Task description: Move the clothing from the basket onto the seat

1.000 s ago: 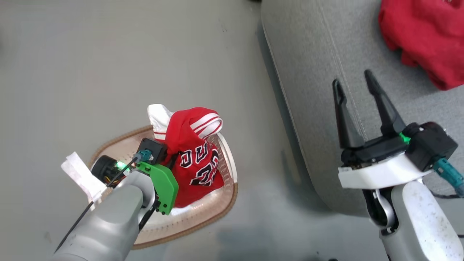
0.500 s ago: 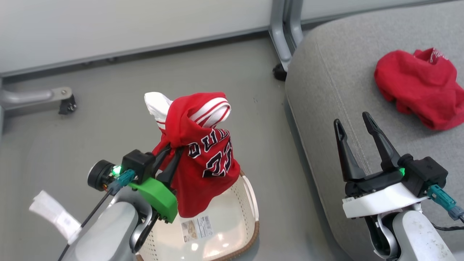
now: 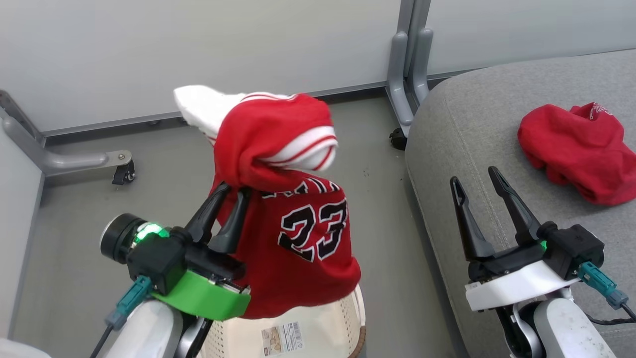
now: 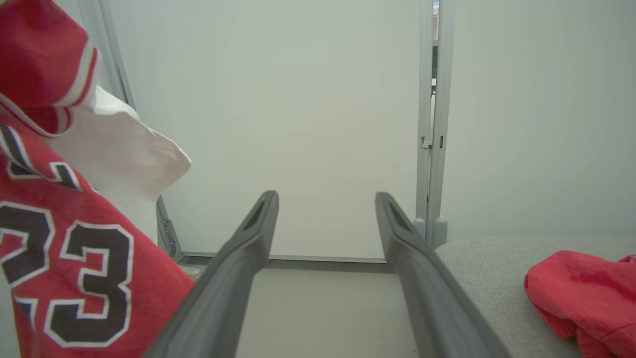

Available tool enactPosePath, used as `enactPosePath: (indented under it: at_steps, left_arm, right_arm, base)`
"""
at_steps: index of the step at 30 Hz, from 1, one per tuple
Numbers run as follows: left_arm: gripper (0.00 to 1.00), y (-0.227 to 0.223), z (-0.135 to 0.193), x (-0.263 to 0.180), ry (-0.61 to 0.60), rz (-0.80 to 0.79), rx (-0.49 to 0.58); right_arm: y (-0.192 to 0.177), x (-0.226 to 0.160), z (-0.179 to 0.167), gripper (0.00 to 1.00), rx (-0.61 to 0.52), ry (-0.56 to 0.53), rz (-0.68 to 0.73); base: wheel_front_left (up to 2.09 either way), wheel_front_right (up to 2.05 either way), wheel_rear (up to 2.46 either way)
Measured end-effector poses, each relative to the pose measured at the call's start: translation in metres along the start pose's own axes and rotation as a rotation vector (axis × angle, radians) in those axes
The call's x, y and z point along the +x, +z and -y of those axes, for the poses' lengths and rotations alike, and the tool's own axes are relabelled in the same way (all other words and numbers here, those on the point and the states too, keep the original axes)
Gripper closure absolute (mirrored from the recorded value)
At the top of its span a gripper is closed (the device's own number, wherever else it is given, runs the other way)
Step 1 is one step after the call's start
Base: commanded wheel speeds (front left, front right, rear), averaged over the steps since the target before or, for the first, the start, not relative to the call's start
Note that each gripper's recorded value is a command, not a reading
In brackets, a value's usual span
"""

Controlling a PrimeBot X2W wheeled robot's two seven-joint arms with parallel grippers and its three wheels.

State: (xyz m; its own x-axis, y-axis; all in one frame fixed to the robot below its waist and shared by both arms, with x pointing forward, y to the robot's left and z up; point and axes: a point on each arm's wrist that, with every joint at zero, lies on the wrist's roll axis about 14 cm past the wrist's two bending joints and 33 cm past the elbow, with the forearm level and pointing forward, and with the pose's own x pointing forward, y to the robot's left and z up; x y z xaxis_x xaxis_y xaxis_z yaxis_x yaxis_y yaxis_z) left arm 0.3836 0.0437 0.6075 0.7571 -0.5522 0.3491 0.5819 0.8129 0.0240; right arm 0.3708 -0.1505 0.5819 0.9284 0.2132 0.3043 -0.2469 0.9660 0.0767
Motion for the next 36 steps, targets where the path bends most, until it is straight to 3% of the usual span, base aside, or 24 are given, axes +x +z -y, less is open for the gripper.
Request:
enactPosePath:
  at_steps: [11,20,24,36]
  left_arm:
    - [1.0,0.048,0.032,0.01,-0.074,0.167,-0.086]
    - [1.0,0.055,0.061,0.015,-0.141,0.198,-0.196]
    - [1.0,0.056,0.076,0.016,-0.192,0.197,-0.196]
    - [1.0,0.05,0.063,0.019,-0.15,0.186,-0.207]
  right_arm:
    - [-0.004,-0.006,0.0,0.0,0.006,-0.006,-0.017]
    - [-0.006,-0.011,0.005,0.0,0.006,-0.028,-0.028]
    - [-0.007,-0.013,0.008,0.0,0.006,-0.038,-0.032]
    - [-0.002,-0.015,0.006,0.0,0.009,-0.02,-0.022]
  base:
    - [0.0,0.0,0.0]
    - [0.0,0.0,0.0]
    - [0.0,0.0,0.0]
    - [0.0,0.0,0.0]
